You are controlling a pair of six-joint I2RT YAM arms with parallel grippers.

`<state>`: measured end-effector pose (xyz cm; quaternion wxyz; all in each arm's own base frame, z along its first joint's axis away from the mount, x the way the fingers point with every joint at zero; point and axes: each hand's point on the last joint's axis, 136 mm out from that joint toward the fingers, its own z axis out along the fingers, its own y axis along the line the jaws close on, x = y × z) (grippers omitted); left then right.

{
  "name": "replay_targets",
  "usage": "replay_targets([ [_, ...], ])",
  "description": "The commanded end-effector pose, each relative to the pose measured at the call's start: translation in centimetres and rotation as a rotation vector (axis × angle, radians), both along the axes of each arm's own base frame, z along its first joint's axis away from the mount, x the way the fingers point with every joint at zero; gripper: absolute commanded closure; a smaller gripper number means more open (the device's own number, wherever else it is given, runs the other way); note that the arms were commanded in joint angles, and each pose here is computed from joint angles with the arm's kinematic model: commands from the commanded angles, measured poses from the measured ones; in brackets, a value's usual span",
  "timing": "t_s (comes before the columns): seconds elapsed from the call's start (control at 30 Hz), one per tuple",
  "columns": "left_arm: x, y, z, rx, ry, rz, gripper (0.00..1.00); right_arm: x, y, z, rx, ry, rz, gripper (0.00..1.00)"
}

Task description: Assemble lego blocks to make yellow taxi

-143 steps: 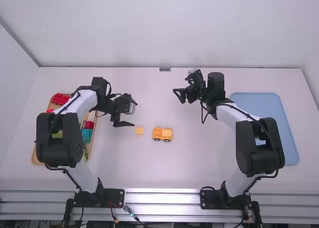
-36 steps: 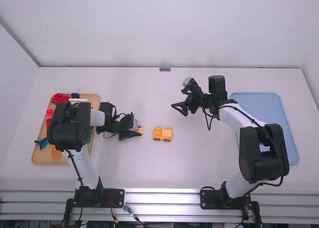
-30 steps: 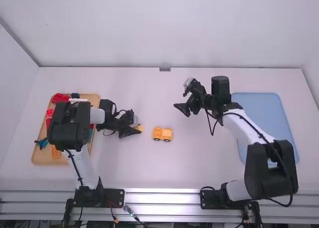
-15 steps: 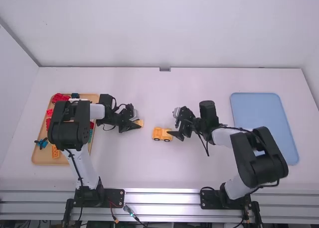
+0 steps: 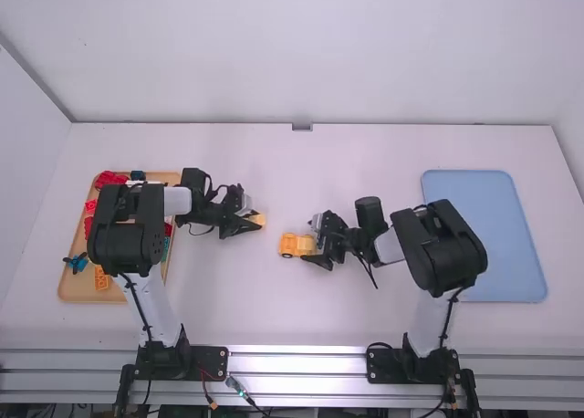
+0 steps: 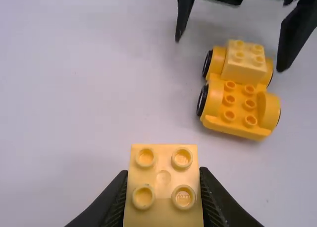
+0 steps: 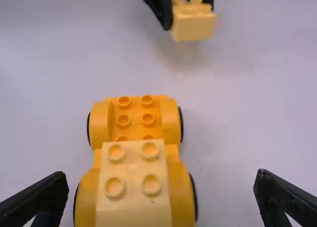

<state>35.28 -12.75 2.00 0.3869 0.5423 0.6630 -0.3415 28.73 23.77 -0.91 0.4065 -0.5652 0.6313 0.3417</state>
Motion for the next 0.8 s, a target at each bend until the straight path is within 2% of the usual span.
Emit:
replay_targets([
  [0.0,0.2,-0.4,0.8,-0.066,-0.009,-0.014,0.82,-1.1,0.2,-0.8,0.031,0.042,0.035,0.01],
  [0.33,-0.2,-1.3,2.3,-0.086,0.035,-0.042,0.85,-1.4,1.0,-2.0,0.021,0.024,0.049,0.01],
  [0.4,-0.5,-1.8,2.4,-0.084,0.04,-0.058,0.81,-1.5,1.3,-1.8,0.025,0.009,0.06,0.01],
  [0.53,-1.3,-3.0,2.3,-0.058,0.051,-0.095,0.8,-0.3,1.4,-1.9,0.001,0.003,0.017,0.01],
  [0.63,-1.7,-3.7,2.2,-0.021,0.05,-0.12,0.82,0.2,1.4,-2.2,-0.017,0.023,0.005,0.03],
  [0.77,-2.7,-4.5,2.6,0.021,0.058,-0.147,0.87,-0.1,1.6,-2.1,-0.019,0.011,0.055,0.14],
])
